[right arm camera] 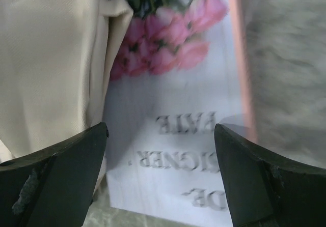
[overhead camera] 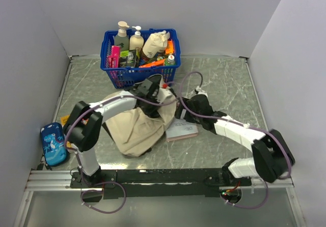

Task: Pack the student bag
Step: Adjust the book at the center of the board.

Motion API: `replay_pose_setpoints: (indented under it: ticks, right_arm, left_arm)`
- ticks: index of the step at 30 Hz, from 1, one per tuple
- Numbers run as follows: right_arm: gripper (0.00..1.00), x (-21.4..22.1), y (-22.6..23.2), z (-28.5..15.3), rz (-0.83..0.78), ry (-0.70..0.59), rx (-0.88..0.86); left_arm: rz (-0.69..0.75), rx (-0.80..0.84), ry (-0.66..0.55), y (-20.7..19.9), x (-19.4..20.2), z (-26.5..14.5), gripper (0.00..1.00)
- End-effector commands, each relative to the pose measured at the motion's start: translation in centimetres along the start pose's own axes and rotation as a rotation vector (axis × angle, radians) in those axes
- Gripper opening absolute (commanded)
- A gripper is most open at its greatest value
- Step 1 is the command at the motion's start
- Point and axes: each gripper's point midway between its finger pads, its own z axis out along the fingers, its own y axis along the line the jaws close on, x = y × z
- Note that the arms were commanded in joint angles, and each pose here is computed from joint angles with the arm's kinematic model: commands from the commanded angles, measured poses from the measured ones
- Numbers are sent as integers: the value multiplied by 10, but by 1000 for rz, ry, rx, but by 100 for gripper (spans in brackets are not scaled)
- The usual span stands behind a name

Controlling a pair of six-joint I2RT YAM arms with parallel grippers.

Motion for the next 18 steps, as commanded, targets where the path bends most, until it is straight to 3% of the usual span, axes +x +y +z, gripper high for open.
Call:
replay_pose_setpoints:
  ticks: [1, 5, 7, 12, 16, 18]
  right_arm:
    - [93, -12, -38, -39, -26, -117, 160]
    - [94, -34, -49, -85, -66, -232, 217]
    - [94, -27, -52, -95, -68, -211, 212]
    - [96, 6, -46, -115, 25, -97, 129]
    - [96, 39, -35, -121, 128, 20, 29]
    - [96, 51, -32, -122, 155, 57, -7]
  left_arm:
    - [101, 328, -6, -102, -14, 41, 1]
    - [147, 437, -62, -134, -55, 26, 1]
    - [146, 425, -69, -126, -61, 12, 1]
    - [95, 205, -122, -59, -58, -34, 1]
    - [-33, 59, -112, 11, -25, -62, 1]
    - [-31, 7, -125, 28, -15, -80, 1]
